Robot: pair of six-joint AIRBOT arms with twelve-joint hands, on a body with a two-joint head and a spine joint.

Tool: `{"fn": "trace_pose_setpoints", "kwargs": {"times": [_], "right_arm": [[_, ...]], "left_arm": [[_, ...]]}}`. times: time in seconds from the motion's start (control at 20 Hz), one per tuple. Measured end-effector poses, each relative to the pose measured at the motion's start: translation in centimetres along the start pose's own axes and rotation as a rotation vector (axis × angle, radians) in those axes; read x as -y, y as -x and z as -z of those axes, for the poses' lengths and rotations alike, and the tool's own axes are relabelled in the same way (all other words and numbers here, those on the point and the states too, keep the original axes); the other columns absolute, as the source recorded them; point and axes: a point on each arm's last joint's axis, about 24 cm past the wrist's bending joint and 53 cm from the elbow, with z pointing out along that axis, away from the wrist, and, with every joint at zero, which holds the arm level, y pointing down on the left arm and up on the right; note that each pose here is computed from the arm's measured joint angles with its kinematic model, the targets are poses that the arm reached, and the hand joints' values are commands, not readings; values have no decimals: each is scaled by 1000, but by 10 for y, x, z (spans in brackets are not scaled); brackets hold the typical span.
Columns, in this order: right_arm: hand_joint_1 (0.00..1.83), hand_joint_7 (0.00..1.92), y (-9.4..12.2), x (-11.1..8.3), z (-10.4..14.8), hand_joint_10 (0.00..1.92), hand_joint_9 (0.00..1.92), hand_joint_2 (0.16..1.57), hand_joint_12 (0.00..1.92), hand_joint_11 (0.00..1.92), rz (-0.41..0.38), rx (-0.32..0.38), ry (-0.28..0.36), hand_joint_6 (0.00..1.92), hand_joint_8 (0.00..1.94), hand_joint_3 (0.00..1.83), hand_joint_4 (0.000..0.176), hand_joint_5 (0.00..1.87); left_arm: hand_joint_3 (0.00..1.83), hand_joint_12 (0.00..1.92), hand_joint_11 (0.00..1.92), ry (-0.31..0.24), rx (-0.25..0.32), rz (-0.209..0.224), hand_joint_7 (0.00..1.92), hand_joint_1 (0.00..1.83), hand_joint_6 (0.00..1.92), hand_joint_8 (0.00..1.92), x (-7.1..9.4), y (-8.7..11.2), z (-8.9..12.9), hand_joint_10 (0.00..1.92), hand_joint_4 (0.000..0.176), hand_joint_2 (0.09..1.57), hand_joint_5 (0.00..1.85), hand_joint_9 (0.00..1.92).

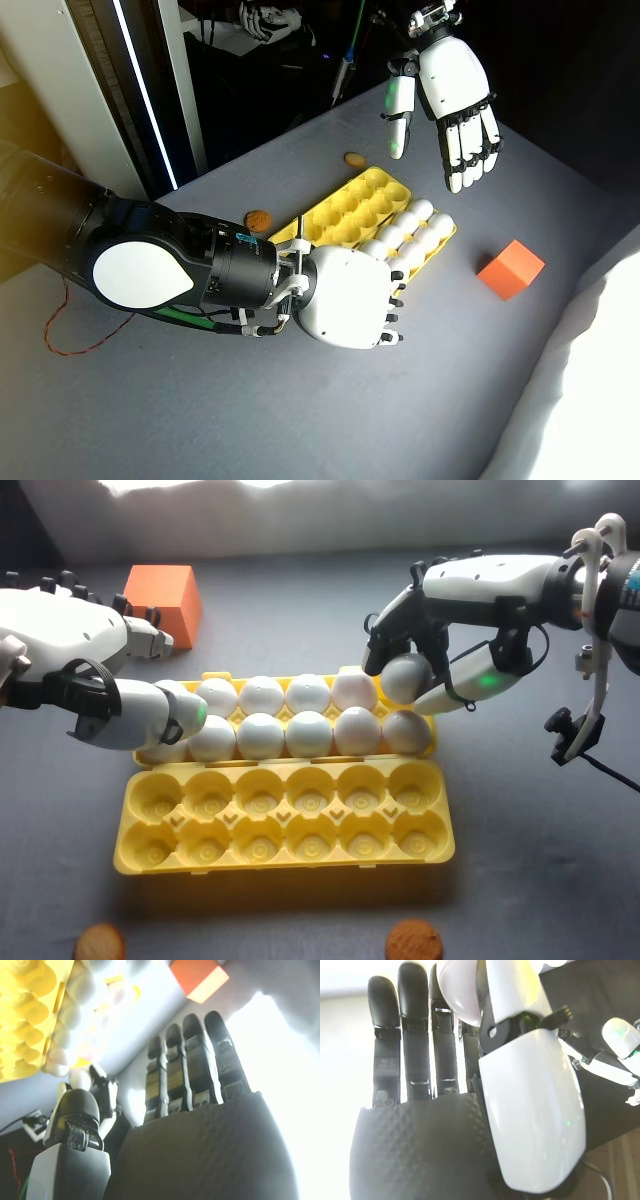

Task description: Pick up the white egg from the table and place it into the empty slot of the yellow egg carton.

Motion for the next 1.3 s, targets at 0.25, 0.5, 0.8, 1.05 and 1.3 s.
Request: {"fn": "trace_pose_setpoints", "kwargs": {"times": [0.25, 0.5, 0.8, 1.05, 1.3], "right_arm": [[1341, 839, -7, 9, 1, 1462, 701, 1215, 1491, 392, -7, -12, -14, 1343, 1235, 1, 0, 694], [1078, 760, -9, 13, 2, 611, 627, 1260, 1389, 245, -3, -15, -24, 1391, 364, 0, 0, 700], [1068, 736, -9, 13, 2, 233, 591, 1162, 1337, 102, 0, -15, -23, 108, 9, 0, 0, 636], [1061, 601, -9, 12, 2, 136, 503, 1142, 1272, 3, 1, -15, -21, 24, 0, 0, 0, 521], [1006, 521, -4, 10, 2, 69, 462, 1123, 1149, 0, 3, -7, -17, 3, 0, 0, 0, 486]], "left_arm": [[0, 567, 0, 1, 1, -3, 305, 2, 1, 1, 0, 0, 0, 1, 0, 1308, 278, 280], [0, 558, 0, -3, 4, -2, 300, 6, 2, 3, 1, 2, 0, 5, 0, 1308, 277, 276], [0, 612, 0, -3, 4, -4, 331, 34, 2, 3, 1, 2, 0, 3, 0, 1308, 307, 309], [0, 567, 0, -4, 4, -7, 304, 39, 3, 0, 1, 2, 0, 2, 0, 1309, 282, 279], [0, 574, 0, -4, 4, -8, 318, 53, 3, 3, 2, 1, 0, 2, 0, 1312, 296, 291]]}}
